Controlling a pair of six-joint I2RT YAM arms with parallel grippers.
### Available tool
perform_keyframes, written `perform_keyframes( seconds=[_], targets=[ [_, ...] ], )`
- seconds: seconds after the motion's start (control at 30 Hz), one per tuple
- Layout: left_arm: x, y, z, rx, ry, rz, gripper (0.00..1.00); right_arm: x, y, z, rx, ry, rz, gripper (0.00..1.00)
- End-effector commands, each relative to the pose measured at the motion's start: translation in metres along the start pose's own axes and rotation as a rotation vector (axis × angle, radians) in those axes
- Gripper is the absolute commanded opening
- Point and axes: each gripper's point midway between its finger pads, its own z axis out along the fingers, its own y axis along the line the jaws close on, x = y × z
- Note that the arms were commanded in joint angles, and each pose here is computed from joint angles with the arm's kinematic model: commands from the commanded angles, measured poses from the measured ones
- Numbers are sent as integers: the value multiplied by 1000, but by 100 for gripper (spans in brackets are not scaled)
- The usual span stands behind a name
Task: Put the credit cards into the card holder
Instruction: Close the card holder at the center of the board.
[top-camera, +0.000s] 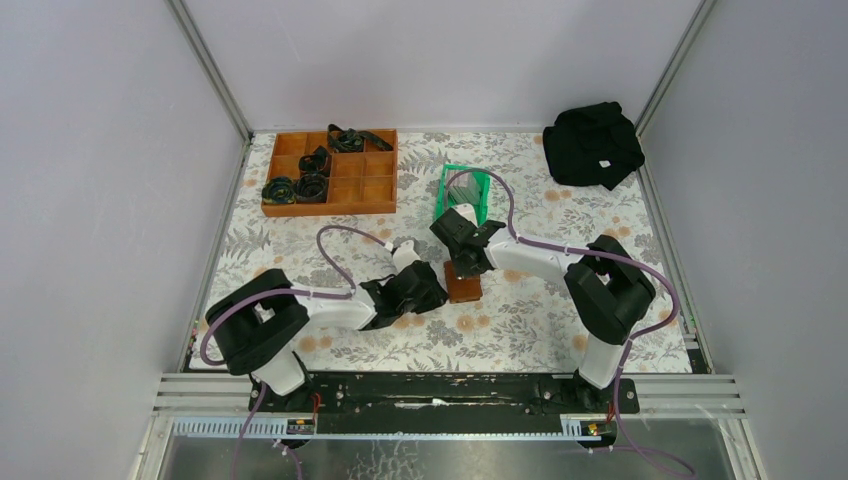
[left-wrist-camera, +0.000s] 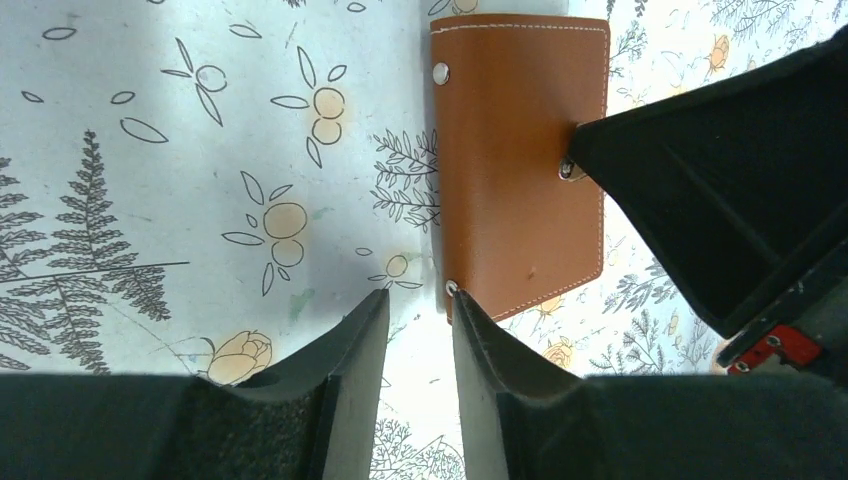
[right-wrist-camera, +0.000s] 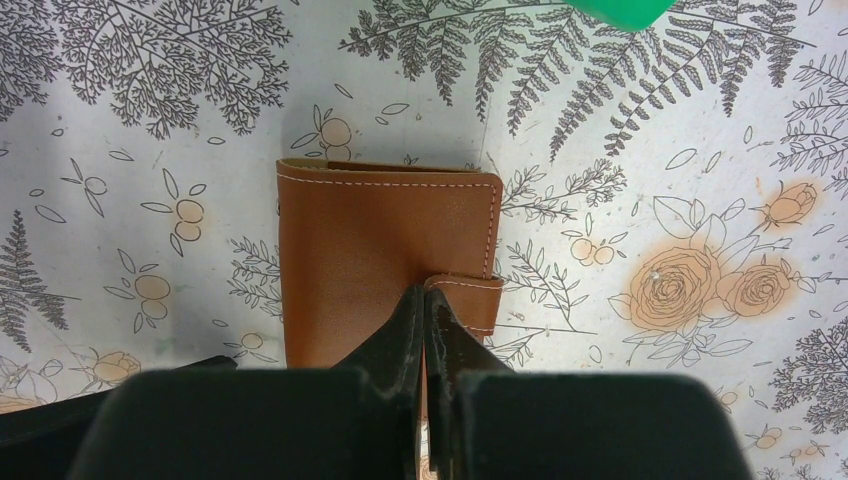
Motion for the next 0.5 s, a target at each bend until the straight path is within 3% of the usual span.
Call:
perform_keyframes(
  seconds=[0.0,0.1,0.47],
  targets=[
    [10,56,4,-193,9,46,36,16,-3,6,8,40,-23,0],
    [14,57,10,-184,24,43,30,17,-3,5,6,41,-28,0],
    [16,51,24,-164,49,51,30,16,-5,1,9,39,-40,0]
  ],
)
